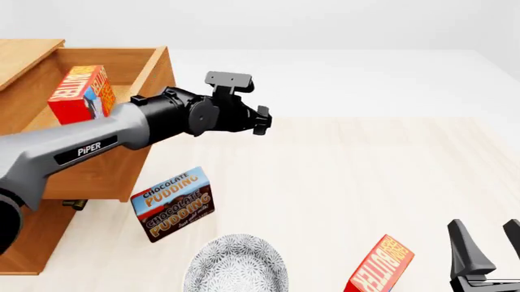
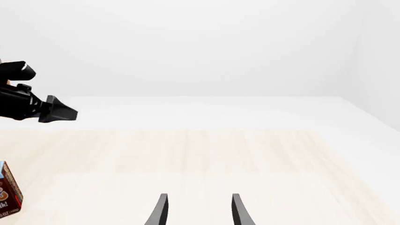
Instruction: Put the butter at the front in the top drawer of the cabinet and close it.
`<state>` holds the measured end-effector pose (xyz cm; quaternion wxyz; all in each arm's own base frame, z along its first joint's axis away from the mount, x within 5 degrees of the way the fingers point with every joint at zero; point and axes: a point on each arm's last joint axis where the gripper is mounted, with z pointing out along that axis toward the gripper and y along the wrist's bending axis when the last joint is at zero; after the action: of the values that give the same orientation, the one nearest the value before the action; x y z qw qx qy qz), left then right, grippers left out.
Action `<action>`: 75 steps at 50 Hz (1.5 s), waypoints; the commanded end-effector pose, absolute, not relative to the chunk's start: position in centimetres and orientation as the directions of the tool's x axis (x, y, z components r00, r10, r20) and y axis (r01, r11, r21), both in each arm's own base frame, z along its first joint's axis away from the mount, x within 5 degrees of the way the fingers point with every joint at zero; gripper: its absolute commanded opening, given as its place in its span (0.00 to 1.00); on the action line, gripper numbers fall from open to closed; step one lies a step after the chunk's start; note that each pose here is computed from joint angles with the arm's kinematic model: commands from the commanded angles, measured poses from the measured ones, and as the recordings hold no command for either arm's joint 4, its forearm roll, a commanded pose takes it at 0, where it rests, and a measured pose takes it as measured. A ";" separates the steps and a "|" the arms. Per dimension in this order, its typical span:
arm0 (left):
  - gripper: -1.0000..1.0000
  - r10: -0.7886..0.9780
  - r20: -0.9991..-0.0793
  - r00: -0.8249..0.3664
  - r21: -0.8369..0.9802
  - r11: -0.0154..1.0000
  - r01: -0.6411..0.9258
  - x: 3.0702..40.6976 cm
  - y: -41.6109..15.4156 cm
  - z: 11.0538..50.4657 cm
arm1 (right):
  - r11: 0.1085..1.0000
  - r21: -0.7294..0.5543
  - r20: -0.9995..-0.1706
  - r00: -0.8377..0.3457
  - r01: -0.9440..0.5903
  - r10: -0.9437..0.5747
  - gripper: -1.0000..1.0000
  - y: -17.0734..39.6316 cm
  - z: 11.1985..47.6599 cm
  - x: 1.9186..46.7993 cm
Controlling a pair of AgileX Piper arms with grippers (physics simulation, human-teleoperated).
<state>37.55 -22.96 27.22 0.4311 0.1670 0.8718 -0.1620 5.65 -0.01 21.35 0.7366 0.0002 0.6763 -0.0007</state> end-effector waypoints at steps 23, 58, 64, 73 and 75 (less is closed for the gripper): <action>1.00 0.097 -0.794 -0.600 -0.146 0.928 0.342 38.4 -19.1 25.7 | 1.000 -0.001 -0.996 0.086 0.001 -0.001 1.00 0.0 21.3 5.6; 1.00 0.069 -0.789 -0.610 -0.118 0.958 0.261 38.9 -14.5 25.7 | 1.000 0.000 -0.996 0.086 0.001 0.000 1.00 0.0 21.4 5.6; 1.00 0.066 -0.790 -0.609 -0.113 0.961 0.251 38.9 -13.8 25.9 | 1.000 0.000 -0.996 0.085 0.001 -0.001 1.00 0.0 21.4 5.6; 1.00 0.065 -0.791 -0.609 -0.099 0.967 0.233 38.9 -12.5 26.1 | 1.000 -0.001 -0.996 0.086 0.001 -0.001 1.00 0.0 21.4 5.6; 1.00 0.064 -0.791 -0.609 -0.098 0.968 0.229 38.9 -12.3 26.2 | 1.000 -0.001 -0.996 0.086 0.001 -0.001 1.00 0.0 21.4 5.6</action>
<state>38.90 -13.72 25.65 0.4300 0.0907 0.8922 -0.1040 5.64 -0.01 21.34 0.7366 0.0003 0.6763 -0.0007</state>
